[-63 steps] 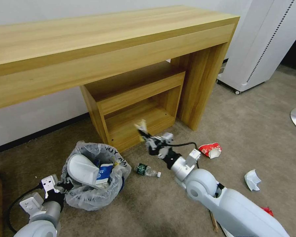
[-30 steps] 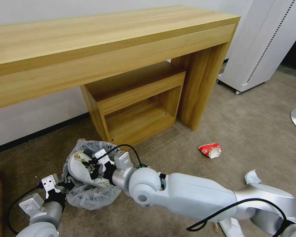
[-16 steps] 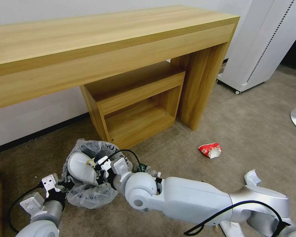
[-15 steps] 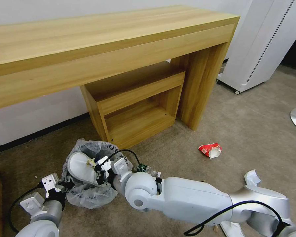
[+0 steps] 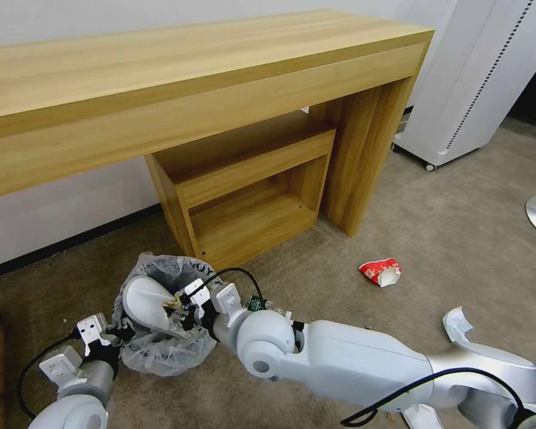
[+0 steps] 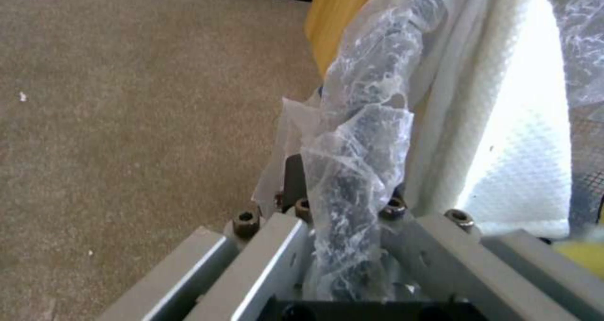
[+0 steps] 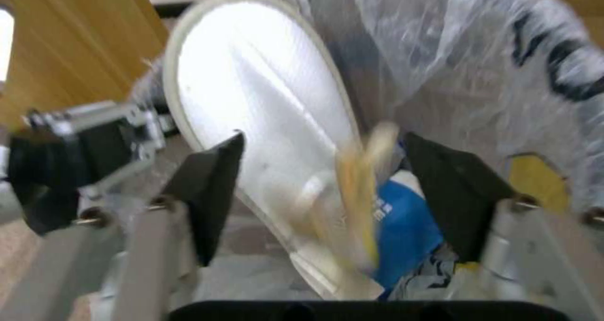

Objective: Pick up the trash bin and place the garbage on the floor into it.

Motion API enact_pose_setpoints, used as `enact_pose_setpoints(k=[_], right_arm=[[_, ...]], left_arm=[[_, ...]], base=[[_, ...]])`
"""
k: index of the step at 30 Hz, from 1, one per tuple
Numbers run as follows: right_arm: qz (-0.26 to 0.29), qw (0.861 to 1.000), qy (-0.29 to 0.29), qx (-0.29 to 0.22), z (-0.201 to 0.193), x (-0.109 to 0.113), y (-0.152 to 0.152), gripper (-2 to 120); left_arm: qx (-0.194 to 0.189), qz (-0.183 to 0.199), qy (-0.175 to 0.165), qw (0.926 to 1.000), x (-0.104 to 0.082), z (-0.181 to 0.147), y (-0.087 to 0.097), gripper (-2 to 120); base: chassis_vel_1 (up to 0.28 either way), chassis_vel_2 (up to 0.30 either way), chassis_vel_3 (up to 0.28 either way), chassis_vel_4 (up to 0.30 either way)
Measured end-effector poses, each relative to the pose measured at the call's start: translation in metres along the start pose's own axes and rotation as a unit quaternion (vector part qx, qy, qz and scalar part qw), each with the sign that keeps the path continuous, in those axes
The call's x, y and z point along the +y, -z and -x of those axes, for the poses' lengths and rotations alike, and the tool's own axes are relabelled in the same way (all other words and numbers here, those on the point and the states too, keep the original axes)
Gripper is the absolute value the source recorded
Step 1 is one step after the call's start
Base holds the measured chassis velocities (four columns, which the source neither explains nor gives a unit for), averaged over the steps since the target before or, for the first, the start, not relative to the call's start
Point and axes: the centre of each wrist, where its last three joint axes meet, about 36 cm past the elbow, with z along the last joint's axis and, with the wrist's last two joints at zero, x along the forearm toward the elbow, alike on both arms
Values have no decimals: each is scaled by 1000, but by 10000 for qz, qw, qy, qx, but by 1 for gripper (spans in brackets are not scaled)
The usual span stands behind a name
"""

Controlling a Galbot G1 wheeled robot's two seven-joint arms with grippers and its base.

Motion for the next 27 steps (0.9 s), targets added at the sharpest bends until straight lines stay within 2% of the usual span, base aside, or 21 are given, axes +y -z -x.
enact_pose_setpoints(k=[6, 13, 18, 19, 23, 27], right_arm=[[162, 9992, 123, -347, -12, -7, 3, 96], [324, 9936, 356, -1018, -20, -17, 6, 100], [468, 9813, 517, -1793, -32, -28, 18, 100], [468, 9813, 517, -1793, -32, -28, 18, 100], [485, 9651, 372, -2547, -55, -62, 32, 100], [425, 9574, 268, -2844, -74, -78, 40, 100]], left_arm=[[10, -1, 11, 10000, 0, 0, 0, 1], [22, 8, 29, 10000, -1, -2, -2, 1], [16, 44, 43, 10000, -1, -7, -1, 1], [16, 44, 43, 10000, -1, -7, -1, 1], [-9, 54, 39, 10000, -1, -10, 1, 1], [-17, 56, 36, 10000, -2, -11, 2, 1]], base=[[0, 0, 0, 0], [0, 0, 0, 0], [0, 0, 0, 0], [0, 0, 0, 0], [0, 0, 0, 0], [0, 0, 0, 0]])
